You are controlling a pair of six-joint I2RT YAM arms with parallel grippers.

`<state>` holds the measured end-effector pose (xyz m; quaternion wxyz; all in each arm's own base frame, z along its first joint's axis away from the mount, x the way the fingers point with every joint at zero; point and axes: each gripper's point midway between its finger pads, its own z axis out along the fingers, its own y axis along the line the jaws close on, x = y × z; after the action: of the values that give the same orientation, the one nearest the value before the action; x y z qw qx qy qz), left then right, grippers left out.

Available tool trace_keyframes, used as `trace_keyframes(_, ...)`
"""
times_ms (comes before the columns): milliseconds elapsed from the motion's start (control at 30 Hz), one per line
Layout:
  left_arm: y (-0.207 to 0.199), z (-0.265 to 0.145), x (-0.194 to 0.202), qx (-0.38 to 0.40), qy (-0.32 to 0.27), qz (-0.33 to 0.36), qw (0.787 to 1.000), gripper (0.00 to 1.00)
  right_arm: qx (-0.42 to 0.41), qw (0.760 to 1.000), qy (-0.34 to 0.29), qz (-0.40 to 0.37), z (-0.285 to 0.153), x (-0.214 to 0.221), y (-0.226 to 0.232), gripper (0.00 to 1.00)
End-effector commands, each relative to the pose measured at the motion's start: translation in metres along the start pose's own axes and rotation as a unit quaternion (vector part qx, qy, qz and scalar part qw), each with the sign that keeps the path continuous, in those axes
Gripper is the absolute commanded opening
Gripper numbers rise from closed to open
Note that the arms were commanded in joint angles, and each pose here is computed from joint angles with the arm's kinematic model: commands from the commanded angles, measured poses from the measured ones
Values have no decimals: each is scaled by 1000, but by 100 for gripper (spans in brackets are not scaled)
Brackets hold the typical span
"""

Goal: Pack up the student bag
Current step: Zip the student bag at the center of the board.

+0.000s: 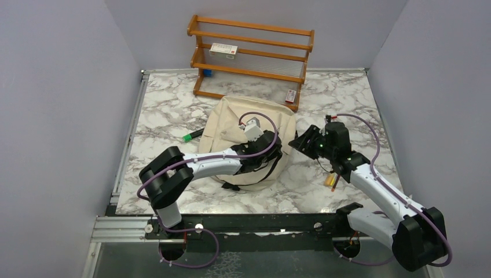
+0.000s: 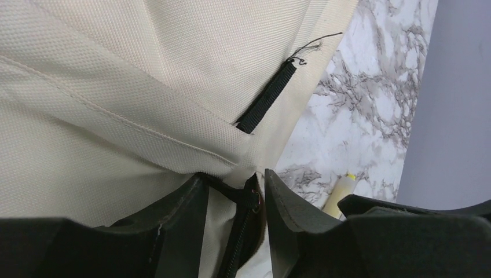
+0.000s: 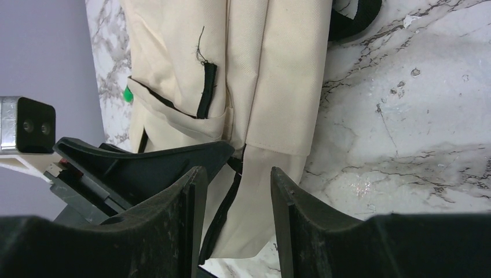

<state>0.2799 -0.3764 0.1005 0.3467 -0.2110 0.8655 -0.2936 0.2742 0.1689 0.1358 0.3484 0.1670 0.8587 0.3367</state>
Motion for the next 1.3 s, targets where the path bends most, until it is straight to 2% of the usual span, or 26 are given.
trace_keyframes(0, -12, 8, -8, 10, -27, -13, 1000, 38, 6, 1000, -8, 1, -2, 0, -4, 49)
trace_keyframes(200, -9, 9, -12, 4, -39, -5, 999, 25, 11, 1000, -6, 1, -4, 2, -6, 49)
trace_keyframes(467, -22, 3, -25, 25, -57, 36, 997, 0, 16, 1000, -6, -1, -3, 5, -12, 49)
trace_keyframes(900, -46, -37, -44, 91, -59, 199, 974, 0, 12, 1000, -4, -3, 4, 0, -6, 51)
trace_keyframes(1267, -42, -65, -34, 140, -18, 276, 951, 0, -34, 999, 29, 20, 14, 3, 18, 59)
